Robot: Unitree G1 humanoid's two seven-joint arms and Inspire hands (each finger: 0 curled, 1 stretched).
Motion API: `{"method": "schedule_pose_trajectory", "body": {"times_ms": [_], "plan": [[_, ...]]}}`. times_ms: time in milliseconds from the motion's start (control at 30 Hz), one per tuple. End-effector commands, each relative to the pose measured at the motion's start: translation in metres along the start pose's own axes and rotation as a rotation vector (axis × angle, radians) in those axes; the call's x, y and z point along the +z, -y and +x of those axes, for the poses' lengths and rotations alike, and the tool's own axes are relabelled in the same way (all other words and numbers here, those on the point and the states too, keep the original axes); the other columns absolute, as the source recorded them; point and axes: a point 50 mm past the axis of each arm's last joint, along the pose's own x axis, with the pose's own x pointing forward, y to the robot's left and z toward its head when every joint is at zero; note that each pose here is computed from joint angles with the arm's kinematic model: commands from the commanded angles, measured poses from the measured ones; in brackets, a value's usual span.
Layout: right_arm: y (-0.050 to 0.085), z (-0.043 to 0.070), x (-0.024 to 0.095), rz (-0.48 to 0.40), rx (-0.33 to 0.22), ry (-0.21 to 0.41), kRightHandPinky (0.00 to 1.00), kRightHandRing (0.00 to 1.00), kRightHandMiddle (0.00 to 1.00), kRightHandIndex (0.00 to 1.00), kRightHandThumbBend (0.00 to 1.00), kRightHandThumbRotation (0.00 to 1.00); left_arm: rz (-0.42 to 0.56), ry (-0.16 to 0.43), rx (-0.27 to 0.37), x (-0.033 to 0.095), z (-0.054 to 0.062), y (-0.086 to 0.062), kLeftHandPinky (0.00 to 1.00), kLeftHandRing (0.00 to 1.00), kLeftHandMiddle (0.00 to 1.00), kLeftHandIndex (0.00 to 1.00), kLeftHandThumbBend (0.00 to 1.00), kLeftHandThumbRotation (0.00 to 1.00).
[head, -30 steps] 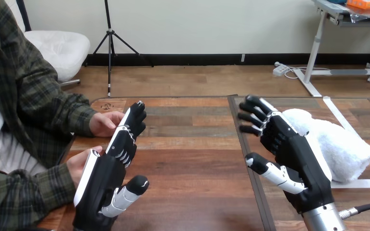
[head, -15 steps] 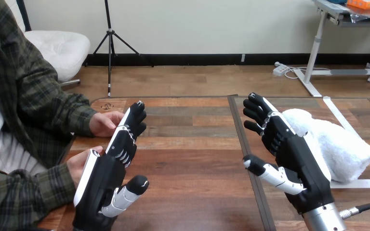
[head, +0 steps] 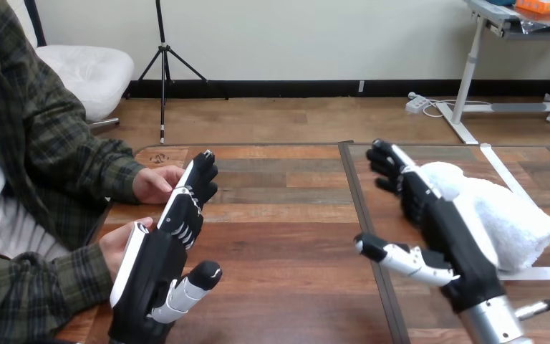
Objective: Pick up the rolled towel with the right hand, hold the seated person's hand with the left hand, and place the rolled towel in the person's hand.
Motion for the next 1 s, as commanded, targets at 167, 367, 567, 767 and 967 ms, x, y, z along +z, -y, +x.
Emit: {"method": "schedule_pose_trajectory", "body": {"times_ms": [167, 367, 567, 767, 967], "plan": [[0.031, 0.03, 0.033, -0.191, -0.093, 0.089, 0.89, 0.92, 0.93, 0.93, 1.0, 0.57, 0.018, 0.097, -0.006, 0.01, 0.021, 0.0, 0.95, 0.97, 0.98, 0.96, 1.0, 0.84], [0.042, 0.041, 0.048, -0.266, -0.135, 0.068, 0.89, 0.93, 0.92, 0.93, 1.0, 0.57, 0.016, 0.094, -0.01, 0.01, 0.021, 0.002, 0.96, 0.97, 0.99, 0.96, 1.0, 0.84], [0.052, 0.053, 0.066, -0.35, -0.163, 0.047, 0.91, 0.95, 0.93, 0.94, 1.0, 0.51, -0.001, 0.095, -0.006, 0.009, 0.021, 0.003, 0.96, 0.98, 0.98, 0.96, 1.0, 0.83], [0.061, 0.061, 0.077, -0.396, -0.175, 0.014, 0.96, 0.98, 0.95, 0.95, 1.0, 0.48, 0.005, 0.104, -0.009, 0.009, 0.022, 0.004, 0.96, 0.97, 0.98, 0.96, 1.0, 0.83], [0.078, 0.073, 0.088, -0.529, -0.181, -0.035, 0.91, 0.95, 0.93, 0.95, 1.0, 0.47, -0.003, 0.098, -0.002, 0.008, 0.022, 0.006, 0.96, 0.97, 0.98, 0.95, 1.0, 0.83]]}}
